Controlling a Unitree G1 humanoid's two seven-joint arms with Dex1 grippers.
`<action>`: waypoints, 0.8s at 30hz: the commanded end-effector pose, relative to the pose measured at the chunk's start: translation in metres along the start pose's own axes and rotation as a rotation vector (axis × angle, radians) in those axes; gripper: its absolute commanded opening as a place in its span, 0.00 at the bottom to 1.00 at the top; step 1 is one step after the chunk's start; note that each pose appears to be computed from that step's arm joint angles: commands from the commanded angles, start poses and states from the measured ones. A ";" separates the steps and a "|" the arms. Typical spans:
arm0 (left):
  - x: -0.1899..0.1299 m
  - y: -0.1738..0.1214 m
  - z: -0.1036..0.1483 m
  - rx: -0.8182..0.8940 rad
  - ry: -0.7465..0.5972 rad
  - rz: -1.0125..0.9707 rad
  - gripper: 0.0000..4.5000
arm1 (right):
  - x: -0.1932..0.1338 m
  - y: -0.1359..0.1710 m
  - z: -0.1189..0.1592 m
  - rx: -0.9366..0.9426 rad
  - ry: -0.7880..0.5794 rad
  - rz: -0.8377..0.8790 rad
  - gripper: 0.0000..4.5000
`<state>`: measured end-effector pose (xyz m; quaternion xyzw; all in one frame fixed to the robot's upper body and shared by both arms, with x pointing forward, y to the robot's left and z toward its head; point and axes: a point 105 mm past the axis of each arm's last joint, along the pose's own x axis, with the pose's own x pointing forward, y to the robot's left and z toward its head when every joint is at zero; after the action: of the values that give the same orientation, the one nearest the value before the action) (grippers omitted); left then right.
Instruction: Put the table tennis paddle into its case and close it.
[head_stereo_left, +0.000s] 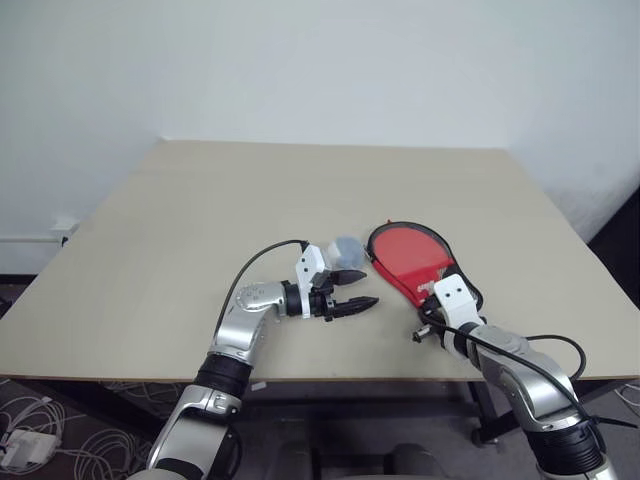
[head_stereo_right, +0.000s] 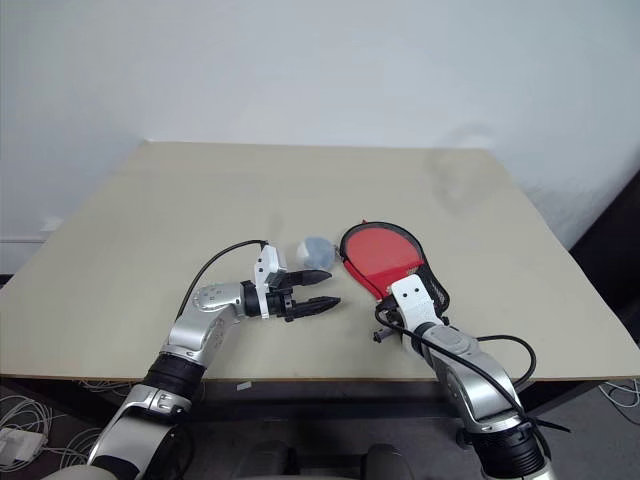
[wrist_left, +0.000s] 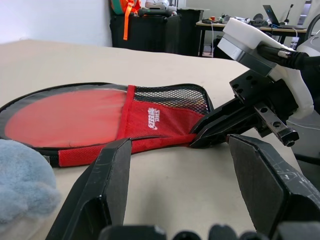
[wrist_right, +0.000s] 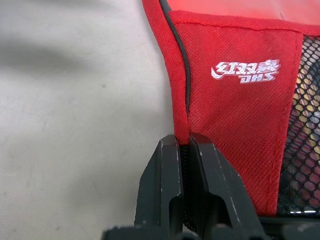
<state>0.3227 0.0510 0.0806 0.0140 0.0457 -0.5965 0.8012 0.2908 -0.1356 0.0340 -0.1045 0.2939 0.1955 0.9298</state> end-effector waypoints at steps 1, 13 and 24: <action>0.002 0.001 0.012 0.053 -0.019 -0.004 0.71 | 0.004 -0.016 -0.037 0.047 0.160 -0.072 0.01; 0.003 0.002 0.013 0.050 -0.024 -0.007 0.71 | -0.028 0.018 0.002 0.288 0.018 0.130 0.01; 0.007 -0.001 0.010 0.038 -0.021 -0.028 0.71 | -0.063 0.066 0.011 0.387 -0.013 0.344 0.01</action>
<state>0.3217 0.0478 0.0767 0.0132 0.0510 -0.5996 0.7985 0.2248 -0.1059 0.0587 0.1172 0.3567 0.2439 0.8942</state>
